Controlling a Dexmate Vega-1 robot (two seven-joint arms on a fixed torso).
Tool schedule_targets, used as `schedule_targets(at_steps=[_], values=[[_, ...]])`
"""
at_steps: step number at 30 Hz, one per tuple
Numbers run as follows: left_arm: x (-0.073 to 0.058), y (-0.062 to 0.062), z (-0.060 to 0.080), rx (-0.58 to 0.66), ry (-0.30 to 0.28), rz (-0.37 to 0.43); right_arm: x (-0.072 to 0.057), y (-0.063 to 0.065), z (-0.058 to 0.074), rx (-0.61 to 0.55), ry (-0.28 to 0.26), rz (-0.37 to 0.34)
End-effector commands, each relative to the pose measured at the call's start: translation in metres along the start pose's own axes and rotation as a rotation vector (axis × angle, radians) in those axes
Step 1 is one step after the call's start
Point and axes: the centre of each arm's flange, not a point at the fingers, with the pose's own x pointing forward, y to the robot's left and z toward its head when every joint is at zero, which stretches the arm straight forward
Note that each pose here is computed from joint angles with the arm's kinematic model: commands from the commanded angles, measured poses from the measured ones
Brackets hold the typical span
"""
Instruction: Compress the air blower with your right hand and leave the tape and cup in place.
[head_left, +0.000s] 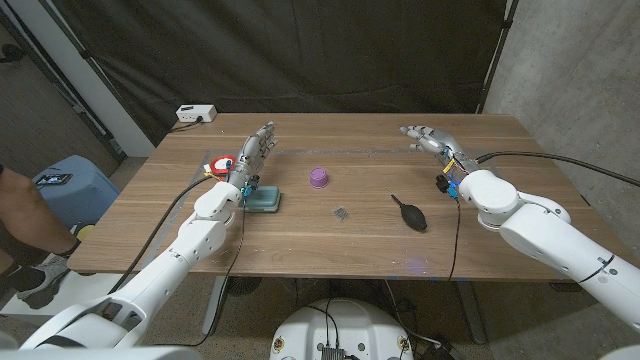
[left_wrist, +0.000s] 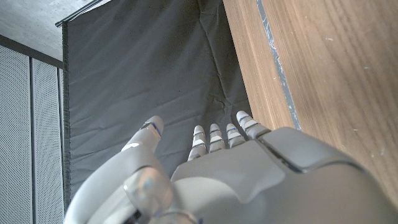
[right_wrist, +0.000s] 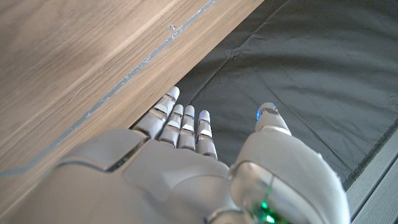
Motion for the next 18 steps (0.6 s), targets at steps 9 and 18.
schedule_targets(at_steps=[9, 18], values=[[0.004, -0.003, 0.002, 0.000, -0.002, -0.018, -0.022, 0.000, 0.003, -0.080, 0.086, -0.045], [0.005, -0.006, 0.000, -0.005, -0.003, -0.015, -0.031, -0.002, 0.007, -0.129, 0.137, -0.039]])
